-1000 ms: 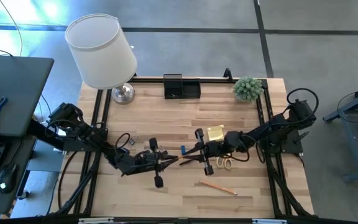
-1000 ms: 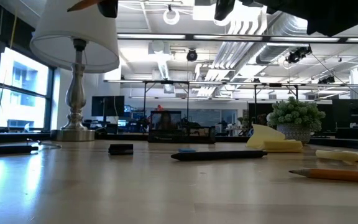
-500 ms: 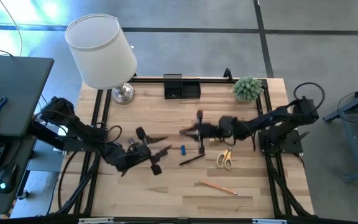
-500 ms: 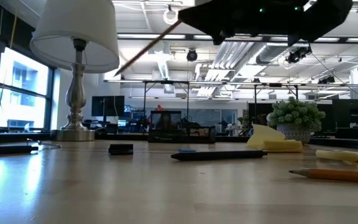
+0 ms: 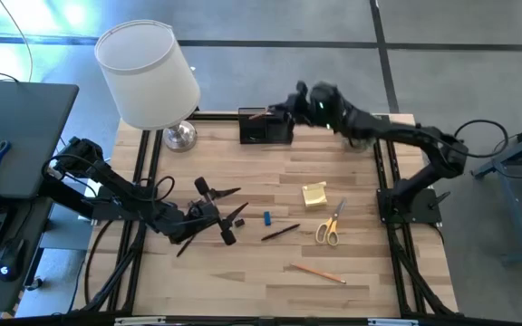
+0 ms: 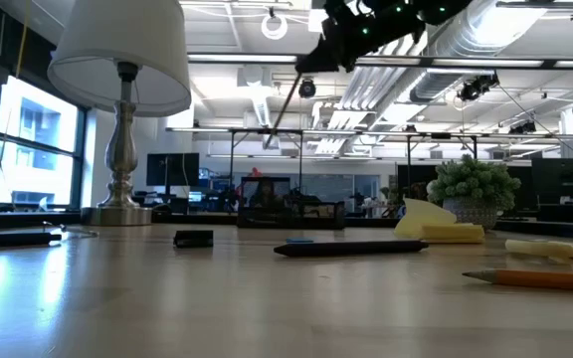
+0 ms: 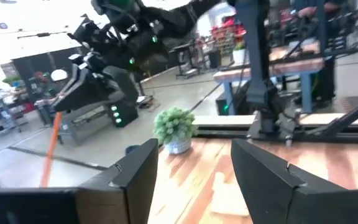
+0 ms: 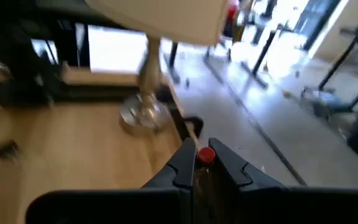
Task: Pick and place office supplies into organizer
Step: Put the left orange pencil into the black desk organizer
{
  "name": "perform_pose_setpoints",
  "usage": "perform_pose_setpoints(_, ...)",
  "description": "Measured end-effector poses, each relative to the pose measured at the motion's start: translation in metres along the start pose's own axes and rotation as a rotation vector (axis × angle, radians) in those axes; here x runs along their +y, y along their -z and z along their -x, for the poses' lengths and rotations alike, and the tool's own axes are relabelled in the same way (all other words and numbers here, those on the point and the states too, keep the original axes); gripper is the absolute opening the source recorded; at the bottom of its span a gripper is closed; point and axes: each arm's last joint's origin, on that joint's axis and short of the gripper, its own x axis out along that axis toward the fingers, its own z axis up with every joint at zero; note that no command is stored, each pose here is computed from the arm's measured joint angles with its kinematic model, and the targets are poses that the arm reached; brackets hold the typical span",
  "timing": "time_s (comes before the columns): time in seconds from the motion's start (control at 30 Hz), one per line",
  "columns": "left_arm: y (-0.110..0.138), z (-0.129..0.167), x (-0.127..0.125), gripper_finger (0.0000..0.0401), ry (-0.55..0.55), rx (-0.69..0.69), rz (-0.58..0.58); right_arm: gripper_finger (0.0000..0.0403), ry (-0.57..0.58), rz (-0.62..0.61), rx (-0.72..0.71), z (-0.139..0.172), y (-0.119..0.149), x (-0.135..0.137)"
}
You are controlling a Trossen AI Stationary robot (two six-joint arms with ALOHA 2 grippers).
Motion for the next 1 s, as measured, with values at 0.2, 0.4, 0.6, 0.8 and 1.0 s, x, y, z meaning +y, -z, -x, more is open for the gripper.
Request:
perform_pose_setpoints(0.2, 0.001, 0.001, 0.001, 0.0174, -0.042, 0.018, -0.018, 0.0010, -0.039, -0.105, 0.020, -0.018, 0.000, -0.048)
perform_pose_setpoints(0.4, -0.001, 0.008, -0.002, 0.0166, -0.029, 0.013, -0.027, 0.0011, -0.024, -0.171, 0.102, -0.039, 0.029, -0.068)
perform_pose_setpoints(0.6, -0.001, 0.007, -0.001, 0.0166, -0.036, 0.015, -0.020, 0.0013, -0.030, -0.183, 0.172, -0.060, 0.057, -0.072)
perform_pose_setpoints(0.8, 0.001, 0.007, -0.002, 0.0166, -0.023, 0.024, -0.005, 0.0014, -0.052, -0.196, 0.201, -0.069, 0.070, -0.073)
perform_pose_setpoints(1.0, 0.003, 0.007, -0.003, 0.0166, -0.013, 0.032, 0.034, 0.0045, -0.050, -0.216, 0.204, -0.068, 0.071, -0.073)
